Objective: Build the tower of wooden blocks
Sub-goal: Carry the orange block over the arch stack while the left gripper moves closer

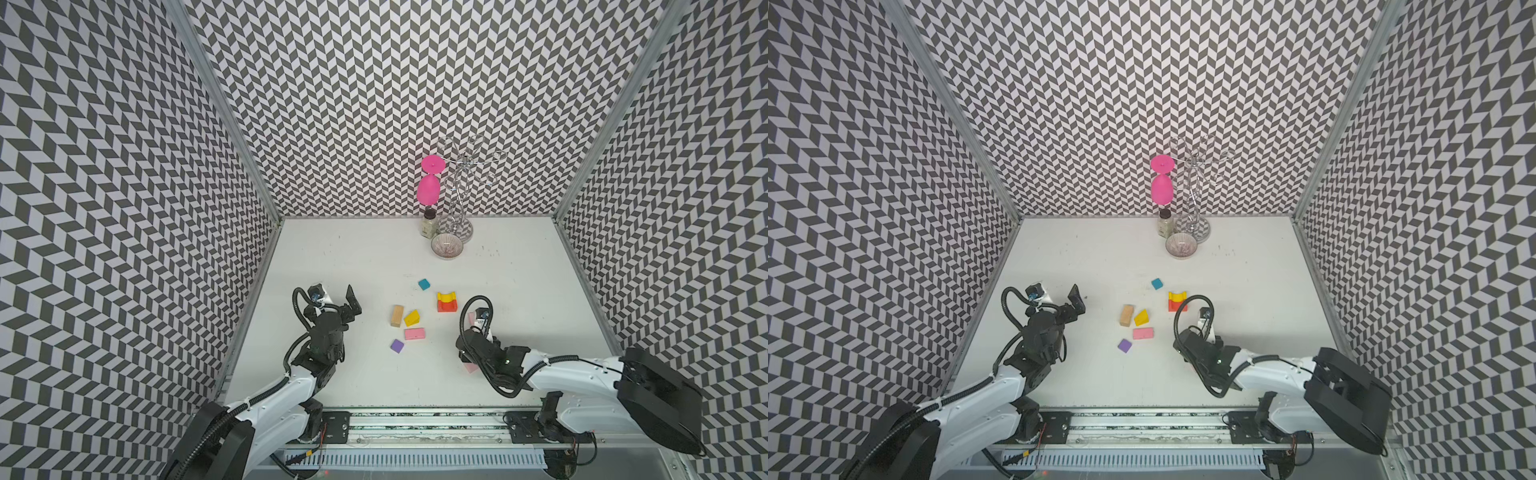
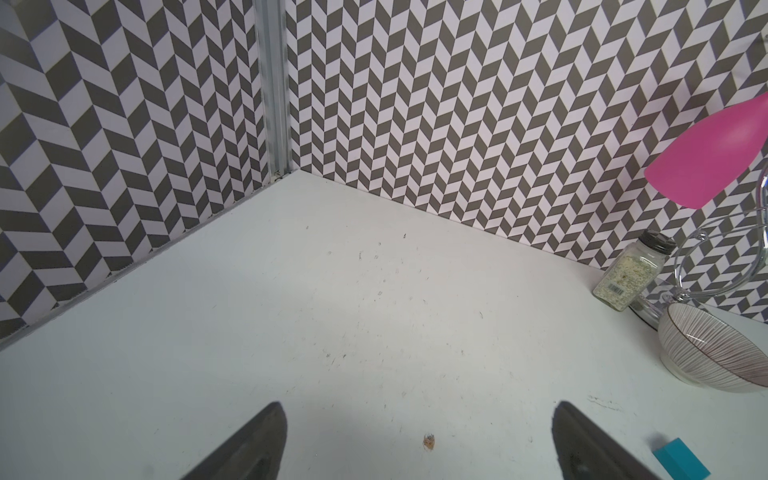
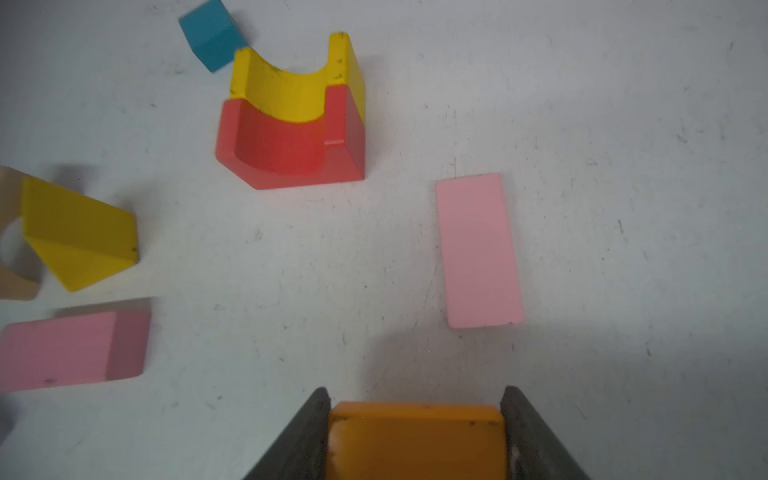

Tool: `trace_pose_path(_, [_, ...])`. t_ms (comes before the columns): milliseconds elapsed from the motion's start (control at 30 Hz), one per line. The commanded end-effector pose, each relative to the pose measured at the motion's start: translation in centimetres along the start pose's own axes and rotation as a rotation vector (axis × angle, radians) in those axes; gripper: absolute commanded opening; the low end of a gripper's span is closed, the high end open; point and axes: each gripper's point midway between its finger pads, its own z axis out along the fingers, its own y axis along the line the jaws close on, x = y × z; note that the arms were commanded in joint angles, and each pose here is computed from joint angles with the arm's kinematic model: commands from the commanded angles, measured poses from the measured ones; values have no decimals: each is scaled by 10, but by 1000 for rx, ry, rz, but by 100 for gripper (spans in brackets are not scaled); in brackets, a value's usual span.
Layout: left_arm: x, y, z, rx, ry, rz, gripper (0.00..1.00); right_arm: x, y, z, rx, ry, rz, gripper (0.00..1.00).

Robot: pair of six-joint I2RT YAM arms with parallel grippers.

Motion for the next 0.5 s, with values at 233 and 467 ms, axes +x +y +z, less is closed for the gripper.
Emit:
trace_pose_path(233, [-3,-24,-5,146,8,15,100,-84,37,-35,-108,-273,71,43])
trace_pose_path(467, [5,-69,-24,443,18,99,100,-111,60,-22,-73,-274,5,45])
